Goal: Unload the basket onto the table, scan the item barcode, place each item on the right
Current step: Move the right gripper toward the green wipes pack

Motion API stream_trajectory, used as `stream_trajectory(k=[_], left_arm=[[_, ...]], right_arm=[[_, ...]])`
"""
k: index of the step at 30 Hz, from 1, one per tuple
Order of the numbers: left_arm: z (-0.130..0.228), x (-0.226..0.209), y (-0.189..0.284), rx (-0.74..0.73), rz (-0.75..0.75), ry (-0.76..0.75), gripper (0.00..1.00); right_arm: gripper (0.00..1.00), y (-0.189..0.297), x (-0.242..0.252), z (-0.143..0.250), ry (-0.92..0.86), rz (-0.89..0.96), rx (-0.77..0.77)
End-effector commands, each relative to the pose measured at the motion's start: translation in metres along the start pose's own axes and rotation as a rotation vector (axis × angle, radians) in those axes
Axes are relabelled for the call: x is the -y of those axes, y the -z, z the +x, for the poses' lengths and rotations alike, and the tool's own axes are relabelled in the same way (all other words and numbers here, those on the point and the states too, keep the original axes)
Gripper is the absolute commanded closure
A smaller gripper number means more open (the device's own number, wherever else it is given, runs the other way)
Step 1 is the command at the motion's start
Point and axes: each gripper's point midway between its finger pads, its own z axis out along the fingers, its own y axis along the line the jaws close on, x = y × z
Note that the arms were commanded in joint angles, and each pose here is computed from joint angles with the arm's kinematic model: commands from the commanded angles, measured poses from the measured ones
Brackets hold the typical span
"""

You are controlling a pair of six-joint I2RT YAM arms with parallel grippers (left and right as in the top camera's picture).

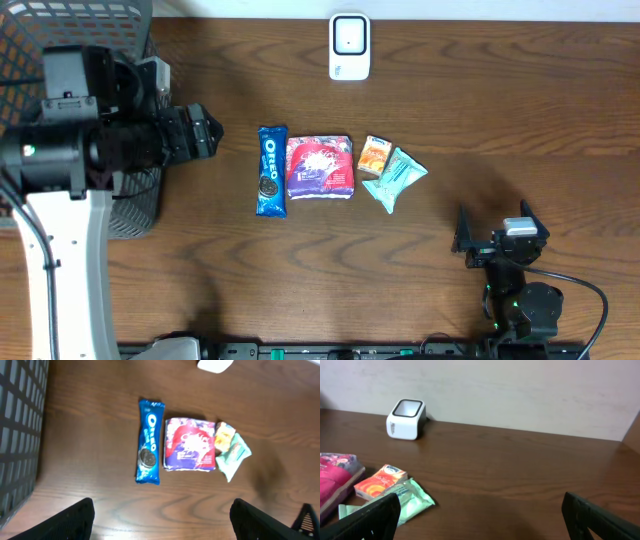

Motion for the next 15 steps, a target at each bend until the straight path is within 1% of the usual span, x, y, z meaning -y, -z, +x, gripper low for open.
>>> stream_trajectory(k=[1, 3, 4, 7, 9, 13, 15], left_arm=[[0.0, -0.008, -0.011, -0.038, -0.033, -0.013, 0.13], [0.0, -0.01, -0.017, -0.057, -0.036, -0.003, 0.12], [0.0, -0.012, -0.019, -0.065, -0.038, 0.001, 0.02], [0.0, -0.014, -0.026, -0.086, -0.04, 0.007, 0.02], [-0.001, -0.016, -0.03, -0.098, -0.042, 0.012, 0.02], [-0.001, -0.017, -0.033, -0.105, -0.043, 0.014, 0.02], [-0.001, -0.017, -0.033, -0.105, -0.043, 0.014, 0.02]], right_arm=[[0.01, 0.0, -0.002, 0.001, 0.01, -0.011, -0.004], [0.01, 0.0, -0.002, 0.001, 0.01, -0.011, -0.004], [0.01, 0.0, -0.002, 0.001, 0.01, -0.011, -0.004], [0.01, 0.0, -0.007, 0.0, -0.013, -0.036, 0.0], [0.01, 0.001, -0.019, -0.003, -0.131, -0.112, 0.01], [0.01, 0.012, -0.062, -0.01, -0.441, -0.372, -0.033], [0.01, 0.015, -0.068, -0.015, -0.571, -0.418, -0.048]])
